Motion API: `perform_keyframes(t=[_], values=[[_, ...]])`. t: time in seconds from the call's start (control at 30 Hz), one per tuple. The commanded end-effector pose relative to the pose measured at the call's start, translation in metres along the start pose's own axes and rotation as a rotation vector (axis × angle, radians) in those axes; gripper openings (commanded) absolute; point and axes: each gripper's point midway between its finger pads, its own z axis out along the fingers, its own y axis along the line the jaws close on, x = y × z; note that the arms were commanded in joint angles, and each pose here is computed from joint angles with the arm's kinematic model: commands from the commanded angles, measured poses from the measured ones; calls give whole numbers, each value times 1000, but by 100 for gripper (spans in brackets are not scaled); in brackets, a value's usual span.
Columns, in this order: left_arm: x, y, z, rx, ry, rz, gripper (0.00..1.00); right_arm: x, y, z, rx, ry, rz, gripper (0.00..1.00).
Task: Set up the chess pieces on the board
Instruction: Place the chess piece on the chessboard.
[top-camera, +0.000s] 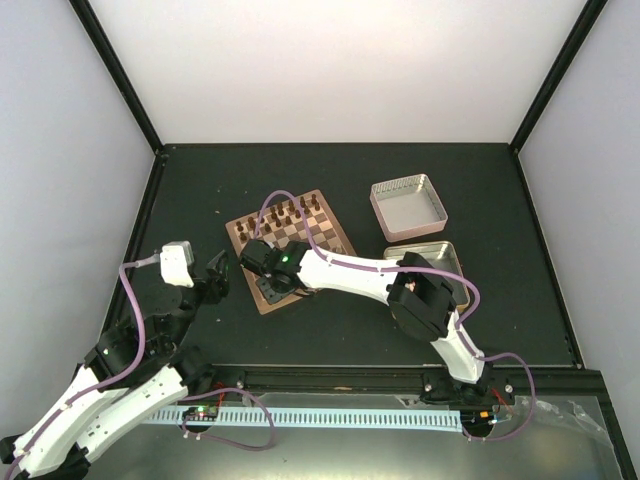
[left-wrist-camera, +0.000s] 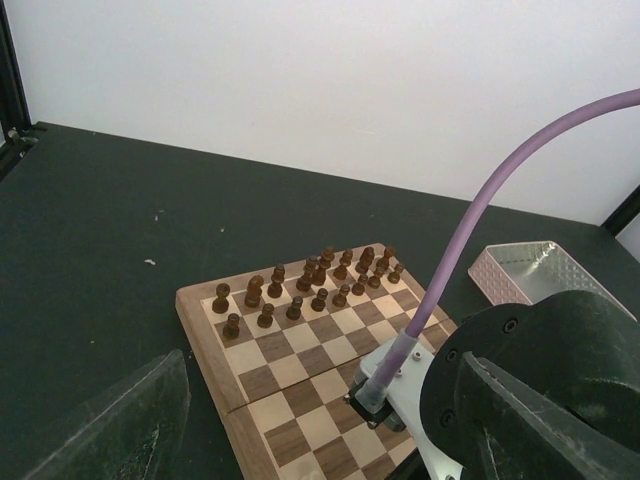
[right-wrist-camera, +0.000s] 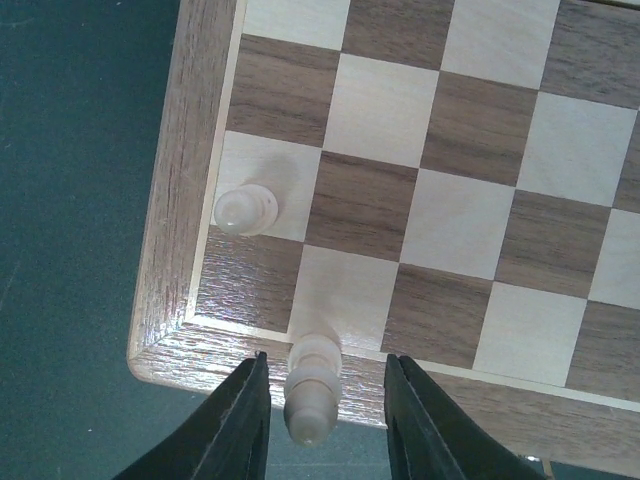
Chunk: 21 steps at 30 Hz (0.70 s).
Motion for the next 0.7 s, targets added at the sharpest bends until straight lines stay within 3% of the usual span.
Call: perform_keyframes(t=[0.0,0.47,0.67], values=[[1,6,1,-33,0,21,75,-7,2,-8,-21,-15,13,36],[0,9,-2,-42,-11,9,75,-14,5,-21,-107,-58,46,53],[0,10,-1,-48,-11,6,76,-10,2,-14,-100,-34,35,49]])
